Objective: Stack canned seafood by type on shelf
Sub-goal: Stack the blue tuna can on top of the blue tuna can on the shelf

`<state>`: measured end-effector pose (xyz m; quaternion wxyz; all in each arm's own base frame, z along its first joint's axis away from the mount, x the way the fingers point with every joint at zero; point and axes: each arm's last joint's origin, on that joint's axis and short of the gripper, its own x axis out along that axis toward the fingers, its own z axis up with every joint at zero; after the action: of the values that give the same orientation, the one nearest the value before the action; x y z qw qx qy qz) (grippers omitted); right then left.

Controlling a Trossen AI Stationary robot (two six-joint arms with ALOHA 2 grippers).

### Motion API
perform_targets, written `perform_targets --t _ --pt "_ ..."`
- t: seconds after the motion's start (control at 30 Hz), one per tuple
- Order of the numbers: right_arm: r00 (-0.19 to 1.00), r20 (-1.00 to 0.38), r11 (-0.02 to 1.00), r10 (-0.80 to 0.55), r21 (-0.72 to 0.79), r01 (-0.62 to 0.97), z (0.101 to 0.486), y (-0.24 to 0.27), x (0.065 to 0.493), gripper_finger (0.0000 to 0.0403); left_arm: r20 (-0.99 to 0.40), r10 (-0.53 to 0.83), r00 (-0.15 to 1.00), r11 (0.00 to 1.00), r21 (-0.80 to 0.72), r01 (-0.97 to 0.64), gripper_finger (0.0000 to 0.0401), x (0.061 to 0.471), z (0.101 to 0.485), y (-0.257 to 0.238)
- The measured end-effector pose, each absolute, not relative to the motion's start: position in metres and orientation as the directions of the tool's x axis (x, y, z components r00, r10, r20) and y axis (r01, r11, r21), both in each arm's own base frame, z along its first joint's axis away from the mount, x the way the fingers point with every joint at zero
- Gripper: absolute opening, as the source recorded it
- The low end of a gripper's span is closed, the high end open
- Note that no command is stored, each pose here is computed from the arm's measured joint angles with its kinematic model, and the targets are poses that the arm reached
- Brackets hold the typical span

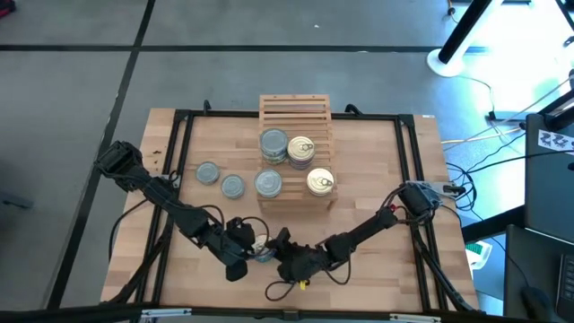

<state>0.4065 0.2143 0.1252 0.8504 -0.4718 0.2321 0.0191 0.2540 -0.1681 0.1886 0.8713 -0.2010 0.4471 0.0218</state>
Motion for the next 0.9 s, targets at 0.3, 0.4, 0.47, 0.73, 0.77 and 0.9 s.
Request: perform_targets --t 0.3,0.4,0.47,0.73,0.77,0.9 --pt "0.906 -0.321 0.512 -0.275 -0.847 -0.145 0.145 0.248 0.382 0.0207 -0.823 -0.262 0.504 0.837 -0.454 -0.305 0.0120 0.250 0.186 -0.171" --pt "0.897 -0.277 0.481 -0.346 -0.873 -0.084 0.158 0.257 0.370 0.0209 -0.817 -0.263 0.514 0.833 -0.461 -0.305 0.0120 0.250 0.187 -0.171" --pt "0.892 -0.251 0.467 -0.375 -0.883 -0.053 0.167 0.262 0.362 0.0205 -0.818 -0.262 0.511 0.836 -0.458 -0.304 0.0120 0.250 0.187 -0.171" --pt "0.843 -0.149 0.375 -0.517 -0.925 0.066 0.205 0.272 0.332 0.0207 -0.793 -0.256 0.552 0.846 -0.461 -0.269 0.0120 0.255 0.189 -0.170" --pt "0.836 -0.140 0.364 -0.530 -0.928 0.075 0.210 0.271 0.329 0.0210 -0.783 -0.261 0.565 0.845 -0.468 -0.258 0.0120 0.256 0.190 -0.170" --pt "0.801 -0.105 0.316 -0.590 -0.943 0.109 0.228 0.265 0.320 0.0205 -0.726 -0.284 0.626 0.866 -0.474 -0.157 0.0120 0.262 0.196 -0.173"
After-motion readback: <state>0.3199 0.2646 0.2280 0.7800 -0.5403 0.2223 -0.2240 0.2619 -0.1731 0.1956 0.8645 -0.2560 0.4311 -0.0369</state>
